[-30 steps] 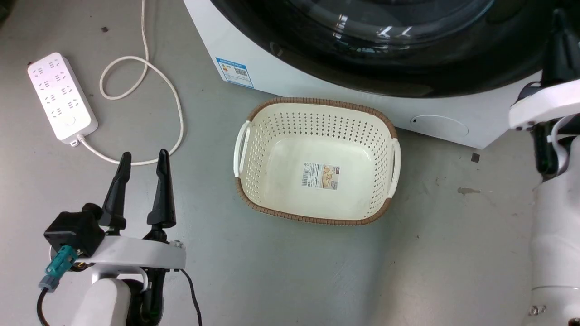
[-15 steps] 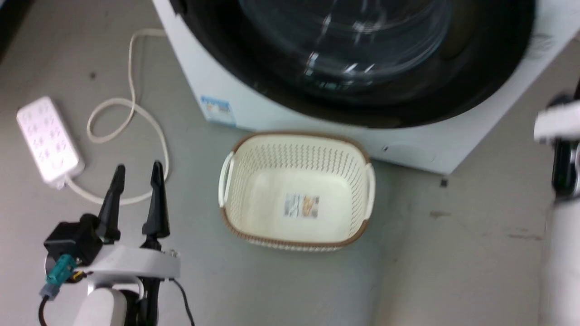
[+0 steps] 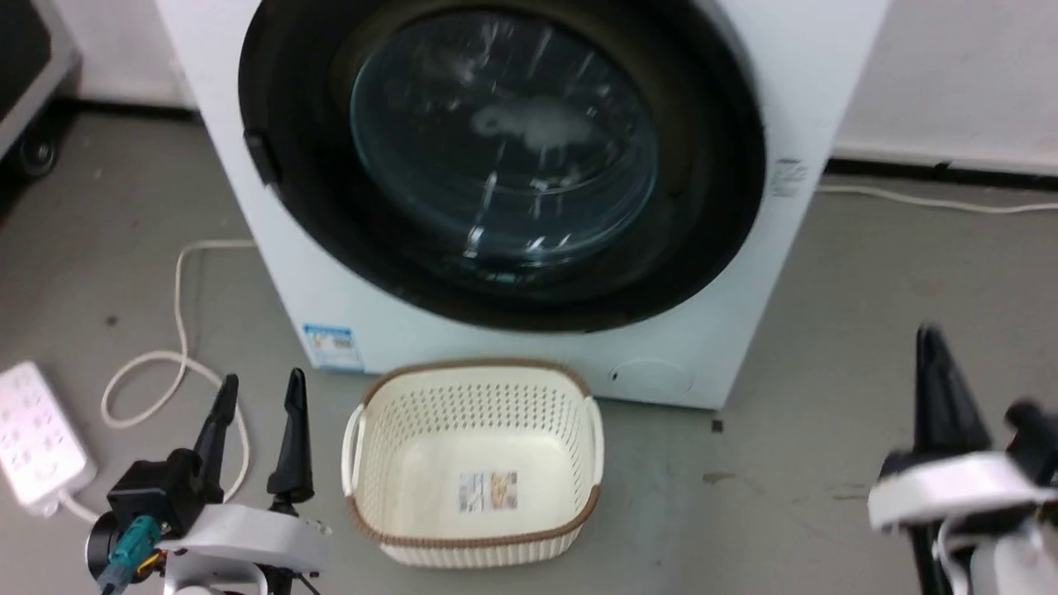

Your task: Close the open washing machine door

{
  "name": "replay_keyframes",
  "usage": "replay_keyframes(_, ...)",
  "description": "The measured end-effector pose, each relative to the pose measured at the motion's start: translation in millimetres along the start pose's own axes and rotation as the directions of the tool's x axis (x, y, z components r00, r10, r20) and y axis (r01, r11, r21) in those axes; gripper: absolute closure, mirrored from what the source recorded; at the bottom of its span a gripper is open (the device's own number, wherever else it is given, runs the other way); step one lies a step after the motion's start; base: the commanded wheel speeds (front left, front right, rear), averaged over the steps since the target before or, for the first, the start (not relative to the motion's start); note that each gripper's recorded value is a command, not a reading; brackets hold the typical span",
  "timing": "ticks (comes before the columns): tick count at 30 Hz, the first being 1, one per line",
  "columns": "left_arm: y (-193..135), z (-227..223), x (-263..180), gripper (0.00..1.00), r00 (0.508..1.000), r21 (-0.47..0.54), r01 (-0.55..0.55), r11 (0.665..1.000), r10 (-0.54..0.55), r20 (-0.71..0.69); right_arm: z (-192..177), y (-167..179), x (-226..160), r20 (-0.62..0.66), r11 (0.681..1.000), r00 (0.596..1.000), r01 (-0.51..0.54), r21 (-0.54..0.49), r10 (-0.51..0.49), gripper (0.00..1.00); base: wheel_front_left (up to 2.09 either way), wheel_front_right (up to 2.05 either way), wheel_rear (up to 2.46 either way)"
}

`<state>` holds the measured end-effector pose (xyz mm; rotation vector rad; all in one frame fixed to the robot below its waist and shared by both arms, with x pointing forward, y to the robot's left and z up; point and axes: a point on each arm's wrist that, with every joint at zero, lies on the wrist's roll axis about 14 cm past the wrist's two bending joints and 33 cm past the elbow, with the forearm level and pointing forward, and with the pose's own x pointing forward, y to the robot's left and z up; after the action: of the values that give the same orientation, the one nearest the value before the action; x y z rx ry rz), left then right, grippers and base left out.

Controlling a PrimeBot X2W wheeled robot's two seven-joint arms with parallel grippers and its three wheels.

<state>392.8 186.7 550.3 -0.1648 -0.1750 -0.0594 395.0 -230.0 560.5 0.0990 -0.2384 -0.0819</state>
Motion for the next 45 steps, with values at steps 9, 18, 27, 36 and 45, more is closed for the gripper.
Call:
replay_keyframes(9, -16.0, 10.4, -2.3, 0.0, 0.999, 0.015, 0.05, 0.999, -0.051, 0.014, -20.9, 3.4, -50.3, -0.1, 1.0, 0.995, -0.021, -0.016, 0.02, 1.0, 0.0, 0.0, 0.0)
replay_keyframes(18, -18.0, -5.1, -9.5, 0.0, 0.995, 0.04, 0.076, 0.996, -0.073, -0.067, -25.0, 8.3, -57.4, -0.128, 0.999, 0.991, -0.035, -0.006, 0.034, 0.0, 0.0, 0.0, 0.0)
replay_keyframes(27, -16.9, -9.9, -9.8, 0.0, 0.993, 0.044, 0.073, 0.996, -0.068, -0.095, -24.8, 10.2, -56.5, -0.13, 0.999, 0.991, -0.039, 0.004, 0.039, 0.0, 0.0, 0.0, 0.0)
replay_keyframes(36, -19.9, -12.5, -9.0, 0.0, 0.991, 0.033, 0.08, 0.996, -0.076, -0.107, -26.7, 11.1, -56.9, -0.136, 0.999, 0.99, -0.039, 0.012, 0.04, 0.0, 0.0, 0.0, 0.0)
replay_keyframes(45, -20.2, -15.2, -9.0, 1.0, 0.99, 0.029, 0.078, 0.996, -0.075, -0.117, -28.9, 11.3, -56.6, -0.142, 0.999, 0.989, -0.039, 0.012, 0.041, 1.0, 0.0, 0.0, 0.0)
